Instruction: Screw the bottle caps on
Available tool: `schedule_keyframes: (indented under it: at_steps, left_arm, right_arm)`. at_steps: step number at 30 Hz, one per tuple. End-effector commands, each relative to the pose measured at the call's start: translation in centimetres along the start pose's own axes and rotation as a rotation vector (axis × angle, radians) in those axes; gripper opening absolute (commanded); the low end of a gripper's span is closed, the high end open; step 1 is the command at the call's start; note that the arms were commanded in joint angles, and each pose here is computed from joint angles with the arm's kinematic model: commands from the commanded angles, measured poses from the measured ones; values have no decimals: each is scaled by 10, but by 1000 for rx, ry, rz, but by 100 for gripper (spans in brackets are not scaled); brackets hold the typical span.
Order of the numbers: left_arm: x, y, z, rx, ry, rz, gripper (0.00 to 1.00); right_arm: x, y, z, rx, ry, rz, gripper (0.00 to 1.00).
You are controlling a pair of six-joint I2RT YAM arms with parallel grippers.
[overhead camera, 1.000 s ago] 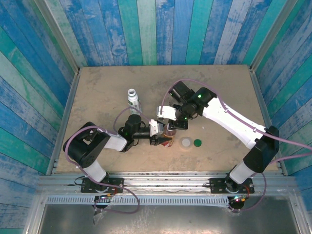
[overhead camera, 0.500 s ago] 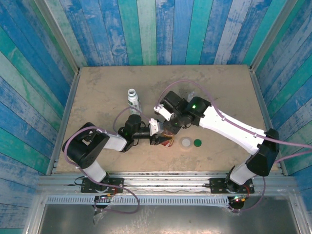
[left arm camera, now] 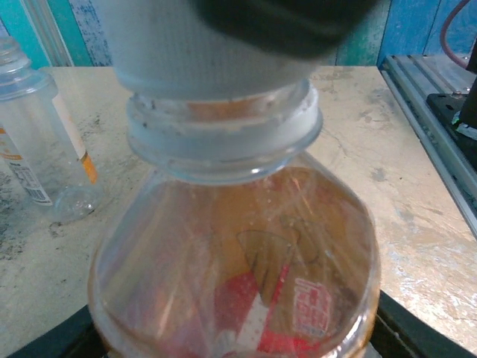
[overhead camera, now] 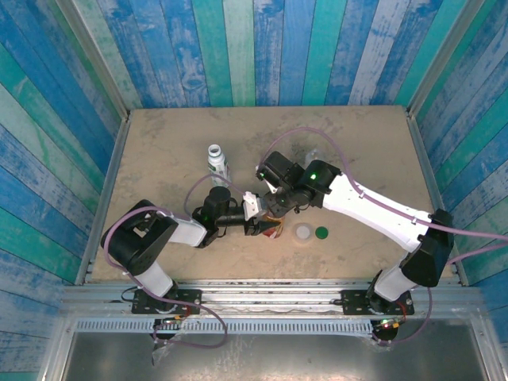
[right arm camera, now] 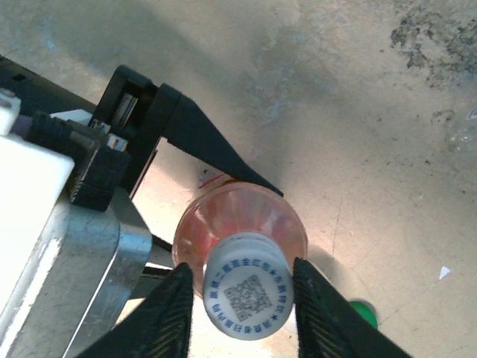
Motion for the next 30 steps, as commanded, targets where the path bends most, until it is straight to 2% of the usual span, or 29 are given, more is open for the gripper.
schedule_keyframes:
  at_steps: [1, 8, 11, 15, 20, 22, 25, 28, 30]
  left_arm:
    - [-1, 4, -13, 73, 36, 22, 62]
    - [-1, 4, -13, 73, 34, 22, 62]
    - [-2, 4, -13, 72, 30, 20, 62]
    - [-5, 5, -10, 51, 17, 4, 62]
    - [-12, 6, -5, 20, -2, -35, 62]
    - [-13, 6, -4, 13, -6, -48, 62]
    - [-15, 6, -3, 7, -14, -61, 62]
    - [-16, 6, -5, 17, -19, -65, 63]
    - [-15, 7, -5, 22, -23, -64, 63]
  right_arm:
    - [2, 0, -6, 27, 25, 14, 46]
    - [0, 16, 0, -41, 66, 46, 65]
    - [-6, 24, 0, -61, 106, 50, 68]
    - [-11, 33, -4, -71, 249, 103, 66]
    - [-12, 36, -21, -71, 611, 245, 65]
    - [-10, 39, -22, -82, 690, 315, 63]
    - [-8, 38, -19, -88, 778, 378, 58]
    - [-11, 32, -13, -59, 817, 378, 52]
    - [-12, 27, -10, -24, 830, 384, 52]
Point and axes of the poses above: each hand's point on the last joint's axis, 136 mm out from that joint toward the fingers, its own y axis back along the fingers, its own x axis along the line the jaws close on, z = x × y, the point moved 3 cm from there along y, back along the fingers, and after that the axes turned 13 degrees about -y, right-handed, at the moved point
